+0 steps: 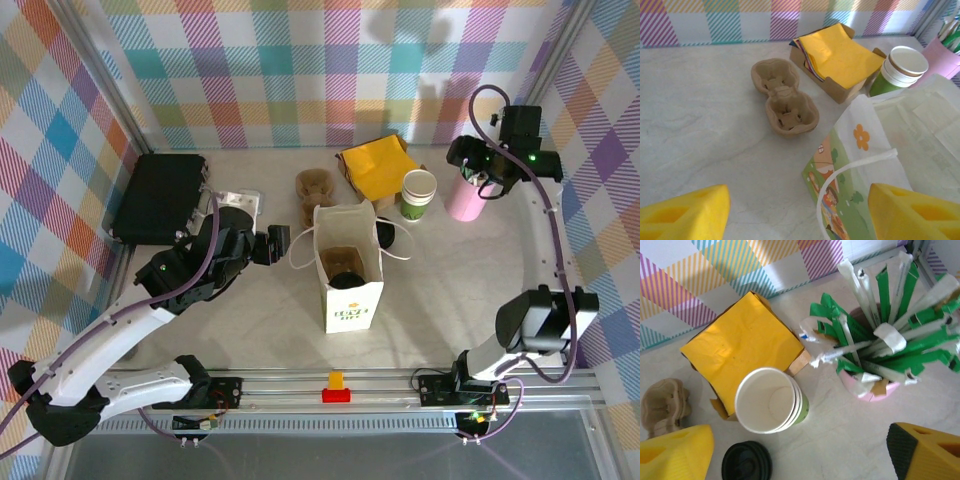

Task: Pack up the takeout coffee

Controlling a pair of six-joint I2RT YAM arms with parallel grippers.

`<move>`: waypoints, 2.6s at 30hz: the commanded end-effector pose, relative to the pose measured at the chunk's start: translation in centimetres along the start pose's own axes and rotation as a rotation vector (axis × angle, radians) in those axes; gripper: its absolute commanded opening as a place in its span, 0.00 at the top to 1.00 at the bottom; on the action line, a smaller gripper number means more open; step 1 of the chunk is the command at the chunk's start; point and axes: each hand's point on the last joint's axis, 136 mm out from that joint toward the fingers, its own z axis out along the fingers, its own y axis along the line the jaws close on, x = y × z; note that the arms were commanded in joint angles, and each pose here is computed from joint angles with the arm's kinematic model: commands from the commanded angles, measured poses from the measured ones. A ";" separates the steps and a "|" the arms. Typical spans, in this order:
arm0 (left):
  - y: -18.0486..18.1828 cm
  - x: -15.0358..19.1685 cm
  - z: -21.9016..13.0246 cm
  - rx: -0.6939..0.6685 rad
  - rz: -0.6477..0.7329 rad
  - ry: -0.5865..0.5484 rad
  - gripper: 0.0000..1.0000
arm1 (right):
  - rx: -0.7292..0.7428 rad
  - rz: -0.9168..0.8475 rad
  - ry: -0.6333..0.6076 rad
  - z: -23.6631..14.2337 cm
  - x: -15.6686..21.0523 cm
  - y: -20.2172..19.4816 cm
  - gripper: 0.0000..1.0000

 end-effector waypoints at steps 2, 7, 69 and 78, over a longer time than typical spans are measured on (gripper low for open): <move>-0.3 -0.6 -0.5 0.045 0.030 -0.039 0.27 | 0.029 -0.060 -0.038 1.1 -2.0 -0.4 0.16; -0.3 -0.4 -0.6 0.050 0.043 -0.043 0.26 | 0.074 -0.073 -0.004 2.9 -2.0 -1.2 0.22; -0.2 0.0 -1.6 0.068 0.035 0.006 0.27 | 0.234 -0.132 -0.020 -0.6 -4.3 -3.0 1.00; -0.3 -0.4 -3.0 0.098 0.006 -0.010 0.28 | 0.162 -0.136 -0.110 -8.3 -5.1 -1.2 1.00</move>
